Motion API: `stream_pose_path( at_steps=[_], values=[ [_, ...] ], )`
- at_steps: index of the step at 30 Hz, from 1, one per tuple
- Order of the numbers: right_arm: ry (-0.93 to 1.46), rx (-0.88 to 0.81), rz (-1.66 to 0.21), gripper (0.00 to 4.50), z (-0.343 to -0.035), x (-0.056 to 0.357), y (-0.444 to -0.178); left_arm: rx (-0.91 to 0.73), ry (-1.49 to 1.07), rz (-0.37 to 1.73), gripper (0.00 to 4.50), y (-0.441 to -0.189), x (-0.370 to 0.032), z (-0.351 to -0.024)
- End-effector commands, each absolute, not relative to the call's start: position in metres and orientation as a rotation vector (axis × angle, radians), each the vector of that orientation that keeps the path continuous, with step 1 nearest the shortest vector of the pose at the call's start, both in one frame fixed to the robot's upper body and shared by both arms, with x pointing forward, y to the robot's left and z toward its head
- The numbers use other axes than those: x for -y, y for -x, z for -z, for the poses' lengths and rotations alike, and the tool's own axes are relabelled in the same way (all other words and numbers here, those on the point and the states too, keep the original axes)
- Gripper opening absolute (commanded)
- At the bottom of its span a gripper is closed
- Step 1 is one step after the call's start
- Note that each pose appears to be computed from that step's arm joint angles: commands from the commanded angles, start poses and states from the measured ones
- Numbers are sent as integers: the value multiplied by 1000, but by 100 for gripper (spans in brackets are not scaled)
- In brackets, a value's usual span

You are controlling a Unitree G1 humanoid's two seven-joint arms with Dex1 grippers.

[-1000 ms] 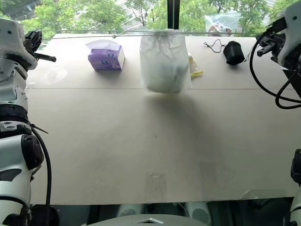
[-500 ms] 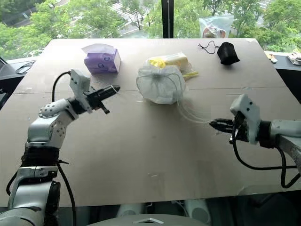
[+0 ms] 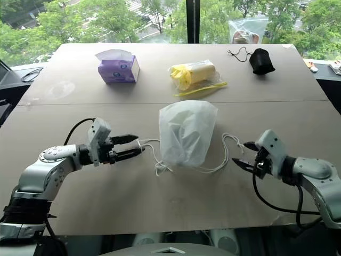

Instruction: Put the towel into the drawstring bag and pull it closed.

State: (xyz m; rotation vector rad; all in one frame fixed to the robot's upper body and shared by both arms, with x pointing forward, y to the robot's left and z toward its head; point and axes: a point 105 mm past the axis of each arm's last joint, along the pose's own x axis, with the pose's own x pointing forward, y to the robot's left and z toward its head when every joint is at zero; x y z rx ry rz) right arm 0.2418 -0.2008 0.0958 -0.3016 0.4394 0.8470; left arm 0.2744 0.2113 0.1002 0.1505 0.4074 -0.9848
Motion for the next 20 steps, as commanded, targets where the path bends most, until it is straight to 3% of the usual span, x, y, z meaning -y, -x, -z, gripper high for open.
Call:
stream_pose_path(
  at_steps=[1, 8, 20],
  values=[
    [299, -403, -883, 449, -115, 206, -222, -381, -208, 1015, 441, -259, -221, -118],
    [264, -144, -763, 449, -156, 212, -224, -242, -135, 878, 441, -247, -227, -144],
    [290, -45, -645, 449, -157, 203, -240, -154, -65, 644, 441, -240, -234, -147]
  ],
)
